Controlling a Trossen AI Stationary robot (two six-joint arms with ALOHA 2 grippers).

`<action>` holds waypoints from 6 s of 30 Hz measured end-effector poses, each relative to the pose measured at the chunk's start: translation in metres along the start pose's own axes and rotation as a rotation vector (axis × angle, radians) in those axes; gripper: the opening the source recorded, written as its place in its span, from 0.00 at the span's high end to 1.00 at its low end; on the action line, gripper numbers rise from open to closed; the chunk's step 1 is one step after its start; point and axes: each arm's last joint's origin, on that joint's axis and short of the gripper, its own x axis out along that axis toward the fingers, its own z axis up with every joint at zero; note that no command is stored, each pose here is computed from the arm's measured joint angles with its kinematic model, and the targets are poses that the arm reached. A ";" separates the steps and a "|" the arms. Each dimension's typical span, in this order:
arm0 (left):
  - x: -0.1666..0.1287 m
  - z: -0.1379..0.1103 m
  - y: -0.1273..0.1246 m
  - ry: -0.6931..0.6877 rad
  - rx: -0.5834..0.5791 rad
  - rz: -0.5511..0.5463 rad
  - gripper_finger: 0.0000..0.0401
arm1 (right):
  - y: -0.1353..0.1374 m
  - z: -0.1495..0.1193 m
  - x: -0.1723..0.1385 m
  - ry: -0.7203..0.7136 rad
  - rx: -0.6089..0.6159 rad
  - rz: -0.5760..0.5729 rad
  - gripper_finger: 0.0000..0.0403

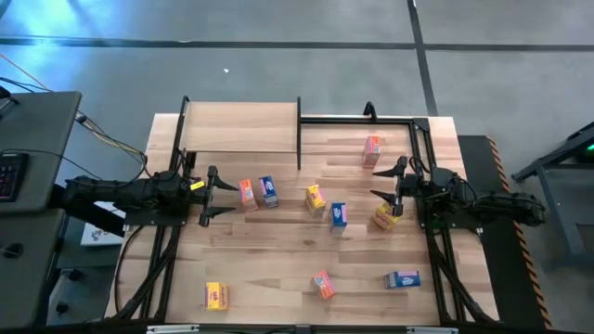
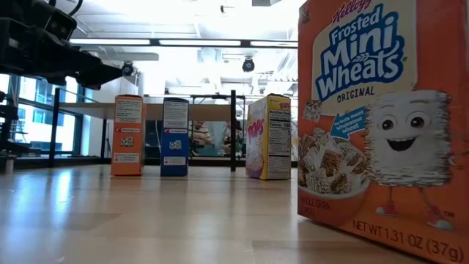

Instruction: Stack cereal on shelf

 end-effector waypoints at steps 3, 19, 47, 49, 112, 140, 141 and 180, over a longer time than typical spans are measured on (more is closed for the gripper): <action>0.000 0.000 0.000 0.000 0.000 0.000 0.32 | 0.000 0.000 0.000 0.000 0.000 0.000 0.38; 0.000 0.000 0.000 0.000 0.000 0.000 0.32 | 0.000 0.000 0.000 0.000 0.000 -0.001 0.38; 0.000 0.000 0.000 0.000 0.000 0.000 0.32 | 0.000 0.000 0.000 0.000 0.000 0.000 0.38; 0.000 0.000 0.000 0.000 0.000 0.000 0.32 | 0.000 0.000 0.000 0.000 0.000 0.000 0.38; -0.005 0.029 0.014 -0.188 -0.312 0.382 0.32 | 0.000 0.000 0.000 0.000 0.000 0.000 0.38; 0.042 0.125 0.033 0.158 -0.557 0.727 0.32 | 0.000 0.000 0.000 0.000 0.000 0.000 0.38; 0.043 0.128 0.033 0.171 -0.567 0.737 0.32 | 0.000 0.000 0.000 0.000 0.000 0.000 0.38; 0.085 0.095 0.025 0.675 -0.977 0.867 0.24 | 0.000 0.000 0.000 0.000 0.000 0.000 0.38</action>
